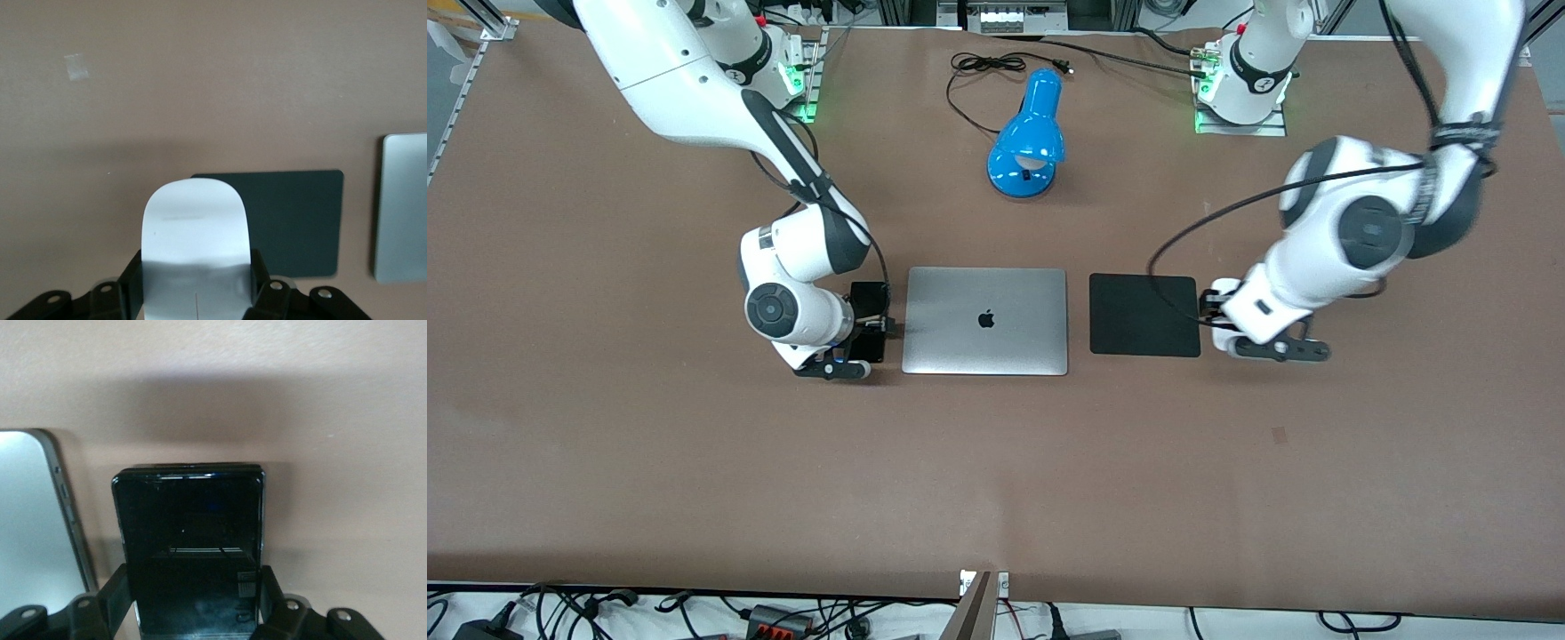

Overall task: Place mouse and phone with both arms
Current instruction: 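Lower the phone beside the laptop while the left gripper lowers the mouse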

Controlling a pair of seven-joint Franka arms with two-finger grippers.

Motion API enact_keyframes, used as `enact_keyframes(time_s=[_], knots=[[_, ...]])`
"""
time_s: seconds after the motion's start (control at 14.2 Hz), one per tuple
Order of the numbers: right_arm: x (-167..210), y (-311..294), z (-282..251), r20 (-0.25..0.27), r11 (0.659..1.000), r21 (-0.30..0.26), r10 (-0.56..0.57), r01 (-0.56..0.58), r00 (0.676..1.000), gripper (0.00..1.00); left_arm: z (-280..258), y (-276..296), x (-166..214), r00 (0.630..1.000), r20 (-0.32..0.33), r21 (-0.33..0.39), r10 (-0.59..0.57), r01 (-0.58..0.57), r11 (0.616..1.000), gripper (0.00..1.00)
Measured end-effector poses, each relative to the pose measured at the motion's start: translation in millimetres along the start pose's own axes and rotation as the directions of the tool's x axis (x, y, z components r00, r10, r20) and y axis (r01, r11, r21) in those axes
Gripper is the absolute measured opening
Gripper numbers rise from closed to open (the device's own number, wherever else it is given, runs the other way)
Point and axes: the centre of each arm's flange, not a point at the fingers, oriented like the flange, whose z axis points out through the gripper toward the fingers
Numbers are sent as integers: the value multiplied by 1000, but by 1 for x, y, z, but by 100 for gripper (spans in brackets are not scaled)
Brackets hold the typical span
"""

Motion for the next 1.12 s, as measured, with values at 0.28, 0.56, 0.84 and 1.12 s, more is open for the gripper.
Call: enact_keyframes(time_s=[0.28, 0.56, 0.84, 1.12], knots=[[0, -1, 3, -7, 999, -26, -24, 24, 1000, 79, 53, 35, -29, 995, -102, 24, 4, -2, 1000, 62], [-1, -1, 3, -11, 999, -37, -34, 34, 999, 79, 100, 42, -45, 994, -111, -41, -14, 10, 999, 62], [4, 1, -2, -25, 999, -37, -32, 31, 999, 100, 123, 53, -51, 997, -76, -51, -23, 19, 999, 62], [18, -3, -52, -68, 999, -31, -32, 30, 997, 100, 141, 56, -54, 997, -71, -32, -32, 30, 999, 62]])
